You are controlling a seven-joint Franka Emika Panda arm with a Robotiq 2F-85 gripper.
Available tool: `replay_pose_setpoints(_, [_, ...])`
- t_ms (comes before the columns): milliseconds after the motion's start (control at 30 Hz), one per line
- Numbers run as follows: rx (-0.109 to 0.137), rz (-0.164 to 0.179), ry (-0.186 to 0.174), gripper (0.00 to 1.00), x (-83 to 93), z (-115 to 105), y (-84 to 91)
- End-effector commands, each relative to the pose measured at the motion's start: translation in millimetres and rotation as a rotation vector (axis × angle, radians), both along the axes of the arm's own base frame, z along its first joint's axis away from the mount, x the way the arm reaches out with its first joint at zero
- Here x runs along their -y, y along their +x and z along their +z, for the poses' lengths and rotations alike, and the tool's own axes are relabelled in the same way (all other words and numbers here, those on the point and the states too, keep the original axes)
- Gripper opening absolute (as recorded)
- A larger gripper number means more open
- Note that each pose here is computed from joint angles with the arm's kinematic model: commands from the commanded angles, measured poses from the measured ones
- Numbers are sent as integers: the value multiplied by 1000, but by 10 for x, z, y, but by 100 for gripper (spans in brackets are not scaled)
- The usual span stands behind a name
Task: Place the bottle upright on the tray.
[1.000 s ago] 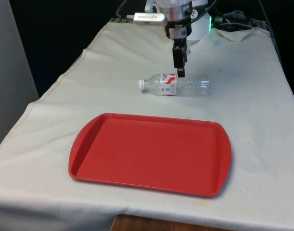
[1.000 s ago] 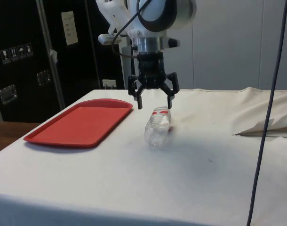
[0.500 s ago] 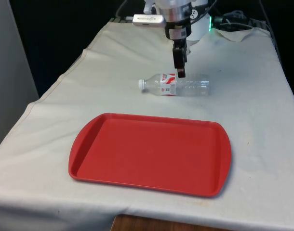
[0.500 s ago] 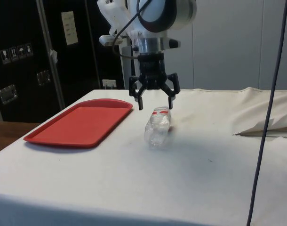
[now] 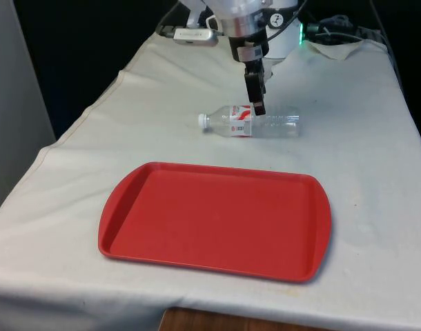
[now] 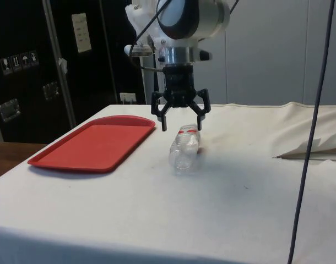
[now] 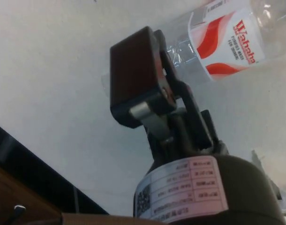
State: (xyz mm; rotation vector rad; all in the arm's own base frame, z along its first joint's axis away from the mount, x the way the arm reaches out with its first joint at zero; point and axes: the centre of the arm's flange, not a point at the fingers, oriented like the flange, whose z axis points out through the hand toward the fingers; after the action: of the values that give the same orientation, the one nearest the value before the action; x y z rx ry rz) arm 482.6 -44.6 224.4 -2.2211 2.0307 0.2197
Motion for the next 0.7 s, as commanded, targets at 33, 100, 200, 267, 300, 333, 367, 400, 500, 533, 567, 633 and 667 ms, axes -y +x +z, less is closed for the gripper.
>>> replay_pose_setpoints(33, [1, 2, 4, 100, 11, -12, 2])
replay_pose_setpoints(100, [15, 12, 29, 100, 35, -13, 31])
replay_pose_setpoints(200, [22, 27, 37, 100, 86, -51, 43])
replay_pose_setpoints(267, [22, 37, 39, 100, 108, -77, 42])
replay_pose_setpoints(300, [12, 34, 26, 100, 111, -88, 26])
replay_pose_setpoints(333, [25, 44, 39, 100, 120, -82, 43])
replay_pose_setpoints(367, [27, 50, 38, 100, 131, -87, 45])
replay_pose_setpoints(400, [28, 57, 39, 100, 136, -92, 43])
replay_pose_setpoints(500, [29, 88, 36, 100, 164, -130, 38])
replay_pose_setpoints(533, [29, 96, 36, 100, 169, -140, 35])
replay_pose_setpoints(567, [31, 104, 36, 100, 174, -141, 38])
replay_pose_setpoints(633, [19, 108, 26, 100, 190, -160, 19])
replay_pose_setpoints(667, [29, 118, 35, 100, 189, -161, 30])
